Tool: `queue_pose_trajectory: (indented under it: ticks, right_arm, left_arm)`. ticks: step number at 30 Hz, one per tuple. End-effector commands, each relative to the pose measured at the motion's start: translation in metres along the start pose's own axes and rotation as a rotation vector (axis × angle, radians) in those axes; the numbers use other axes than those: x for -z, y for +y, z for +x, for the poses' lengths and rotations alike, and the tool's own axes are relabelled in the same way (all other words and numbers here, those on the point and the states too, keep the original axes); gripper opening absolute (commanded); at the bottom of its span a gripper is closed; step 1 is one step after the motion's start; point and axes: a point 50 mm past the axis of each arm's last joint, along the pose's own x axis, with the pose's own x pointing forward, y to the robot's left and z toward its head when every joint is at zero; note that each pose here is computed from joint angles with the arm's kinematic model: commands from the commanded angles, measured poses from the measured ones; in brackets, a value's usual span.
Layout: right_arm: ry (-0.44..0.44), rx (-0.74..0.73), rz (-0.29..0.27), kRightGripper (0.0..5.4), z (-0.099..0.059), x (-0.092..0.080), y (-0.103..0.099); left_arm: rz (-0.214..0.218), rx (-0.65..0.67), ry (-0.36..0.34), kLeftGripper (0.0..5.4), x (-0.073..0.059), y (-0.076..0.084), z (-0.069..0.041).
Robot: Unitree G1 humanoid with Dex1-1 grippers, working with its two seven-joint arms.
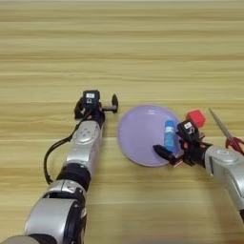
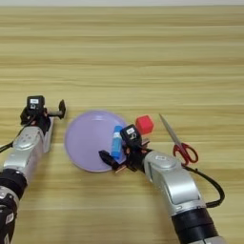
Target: Move the objects on the table
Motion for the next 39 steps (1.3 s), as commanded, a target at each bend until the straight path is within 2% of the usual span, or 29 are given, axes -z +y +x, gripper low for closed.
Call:
queue_pose_trajectory:
  ticks: [1, 15, 27, 29, 32, 39]
  right_arm:
    - [0.011, 0.019, -0.012, 5.36, 0.001, -0.001, -0.004]
    - [0.105, 0.042, -0.033, 5.36, 0.014, 0.015, -0.006]
    - [0.119, 0.036, -0.047, 5.36, 0.018, 0.018, -0.005]
    - [0.121, 0.035, -0.047, 5.15, 0.019, 0.019, -0.005]
    - [0.126, 0.032, -0.047, 4.52, 0.02, 0.02, -0.005]
    - [0.126, 0.027, -0.047, 3.73, 0.021, 0.021, -0.005]
  left_arm:
    - [0.014, -0.001, 0.012, 5.4, 0.001, -0.001, -0.001]
    - [0.013, -0.005, 0.011, 5.4, 0.001, -0.001, -0.001]
    - [0.014, -0.007, 0.011, 5.4, 0.001, -0.001, -0.001]
    - [0.013, -0.007, 0.011, 5.4, 0.001, -0.001, -0.001]
    - [0.014, -0.007, 0.011, 5.4, 0.0, -0.001, -0.001]
    - [0.014, -0.007, 0.01, 5.4, 0.0, -0.001, -0.001]
